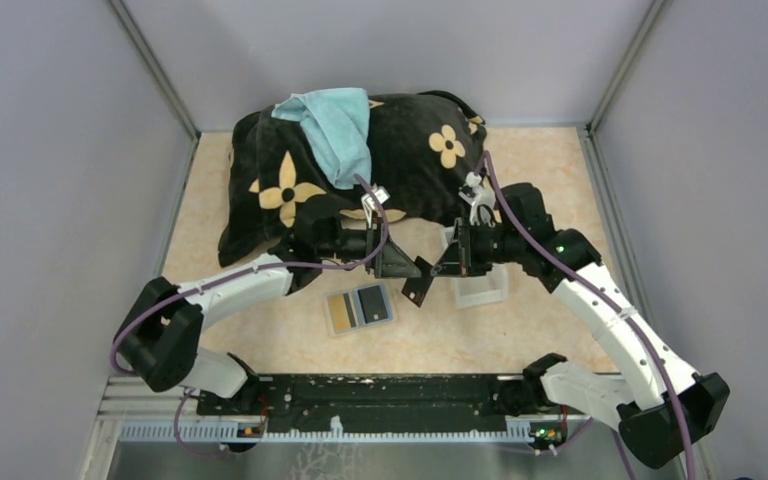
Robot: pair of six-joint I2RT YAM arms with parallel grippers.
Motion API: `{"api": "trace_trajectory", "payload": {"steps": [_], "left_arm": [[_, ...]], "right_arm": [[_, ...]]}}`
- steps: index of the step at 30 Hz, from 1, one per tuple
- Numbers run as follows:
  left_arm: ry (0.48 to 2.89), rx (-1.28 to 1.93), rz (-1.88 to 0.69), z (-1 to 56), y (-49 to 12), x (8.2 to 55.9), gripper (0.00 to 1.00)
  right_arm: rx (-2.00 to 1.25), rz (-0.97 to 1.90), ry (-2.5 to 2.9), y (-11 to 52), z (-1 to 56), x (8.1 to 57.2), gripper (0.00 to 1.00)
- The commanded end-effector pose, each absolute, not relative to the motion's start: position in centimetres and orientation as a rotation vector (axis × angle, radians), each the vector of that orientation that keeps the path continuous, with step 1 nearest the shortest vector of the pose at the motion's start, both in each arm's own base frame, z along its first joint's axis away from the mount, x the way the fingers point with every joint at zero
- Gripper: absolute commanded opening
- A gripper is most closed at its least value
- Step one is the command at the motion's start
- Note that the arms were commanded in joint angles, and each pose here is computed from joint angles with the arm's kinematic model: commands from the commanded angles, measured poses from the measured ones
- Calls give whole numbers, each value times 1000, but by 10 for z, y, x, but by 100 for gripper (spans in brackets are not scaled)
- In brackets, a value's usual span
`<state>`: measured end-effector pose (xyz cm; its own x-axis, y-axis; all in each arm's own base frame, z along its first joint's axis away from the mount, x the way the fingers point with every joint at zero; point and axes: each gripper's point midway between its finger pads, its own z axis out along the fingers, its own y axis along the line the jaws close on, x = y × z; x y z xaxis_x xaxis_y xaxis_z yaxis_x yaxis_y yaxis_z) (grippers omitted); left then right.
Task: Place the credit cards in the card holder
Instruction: Pick up the credit card from the storage box.
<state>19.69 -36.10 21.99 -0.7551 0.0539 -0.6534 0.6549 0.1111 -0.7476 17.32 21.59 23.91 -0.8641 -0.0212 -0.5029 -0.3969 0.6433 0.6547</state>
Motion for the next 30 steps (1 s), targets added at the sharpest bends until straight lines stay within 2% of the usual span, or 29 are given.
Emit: {"api": "trace_trajectory", "payload": {"steps": [1, 4, 12, 13, 16, 19, 25, 30], "left_arm": [[1878, 789, -1803, 224, -360, 178, 63], [1879, 807, -1838, 220, -357, 171, 53], [1853, 772, -1934, 219, -344, 169, 0], [1857, 749, -1945, 219, -342, 170, 0], [1890, 640, -1917, 210, -334, 185, 0], [1931, 520, -1863, 203, -329, 199, 0], [1997, 315, -1785, 195, -328, 219, 0], [1968, 190, -1842, 203, -326, 220, 0]], "right_arm": [[-364, 1195, 2330, 231, 253, 182, 0], [-364, 1208, 2326, 235, 252, 187, 0], [-368, 1206, 2334, 239, 246, 195, 0], [-367, 1191, 2338, 238, 244, 196, 1], [-364, 1102, 2339, 230, 240, 202, 26], [-357, 1058, 2326, 225, 236, 203, 44], [-340, 1052, 2310, 226, 227, 204, 48], [-350, 1048, 2287, 234, 222, 206, 48]]}}
